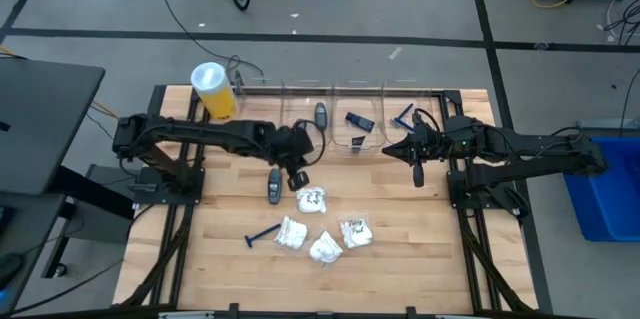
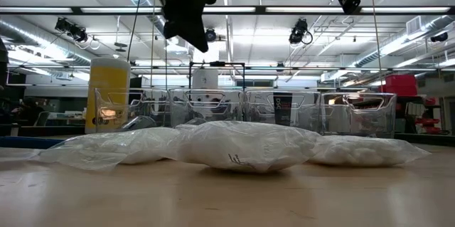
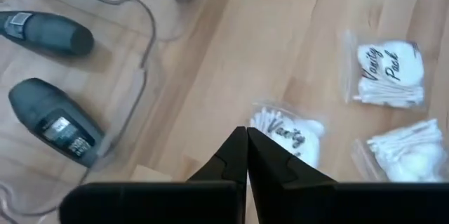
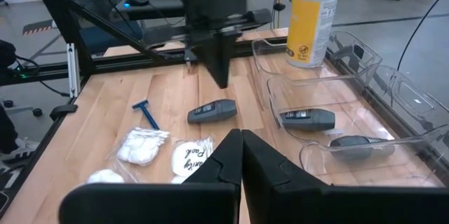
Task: Pick & Place Travel size toiletries
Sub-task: Put the black deodorant into the middle left transparent bin
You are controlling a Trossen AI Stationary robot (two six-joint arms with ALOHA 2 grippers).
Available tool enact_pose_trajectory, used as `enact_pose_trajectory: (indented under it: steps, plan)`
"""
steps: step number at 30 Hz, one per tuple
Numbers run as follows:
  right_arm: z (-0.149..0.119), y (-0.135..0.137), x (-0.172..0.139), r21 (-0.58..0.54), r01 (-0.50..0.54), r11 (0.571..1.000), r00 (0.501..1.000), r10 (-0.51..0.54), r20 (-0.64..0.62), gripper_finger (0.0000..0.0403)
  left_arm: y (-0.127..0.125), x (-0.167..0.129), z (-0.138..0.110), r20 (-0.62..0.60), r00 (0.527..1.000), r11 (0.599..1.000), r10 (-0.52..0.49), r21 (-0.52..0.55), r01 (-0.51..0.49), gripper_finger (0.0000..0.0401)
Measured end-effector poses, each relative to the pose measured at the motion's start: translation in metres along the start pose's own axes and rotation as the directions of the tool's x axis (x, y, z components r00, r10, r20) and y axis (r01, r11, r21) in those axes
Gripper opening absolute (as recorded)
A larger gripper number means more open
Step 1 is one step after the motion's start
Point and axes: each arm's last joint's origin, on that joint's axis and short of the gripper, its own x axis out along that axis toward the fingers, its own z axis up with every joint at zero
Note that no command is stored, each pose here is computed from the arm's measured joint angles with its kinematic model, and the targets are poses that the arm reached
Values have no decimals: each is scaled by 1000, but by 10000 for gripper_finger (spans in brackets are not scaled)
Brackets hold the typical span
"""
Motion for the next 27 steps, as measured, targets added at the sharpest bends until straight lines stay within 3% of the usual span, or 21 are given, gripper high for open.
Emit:
enact_pose_trajectory:
  steps: [11,15,21,27]
  plan:
    - [0,0,0,0,0,1000,1000,0,0,7,-27,-4,-11,-17,999,998,-32,57,33,10]
    - [0,0,0,0,-1,1000,1000,1,0,7,-36,-6,-17,-37,998,991,-45,127,49,5]
    - [0,0,0,0,-3,1000,1000,3,0,7,-45,-8,-26,-117,987,939,-107,315,139,15]
    - [0,1,0,0,-18,1000,1000,18,-2,7,-47,-10,-34,-185,978,907,-96,390,163,9]
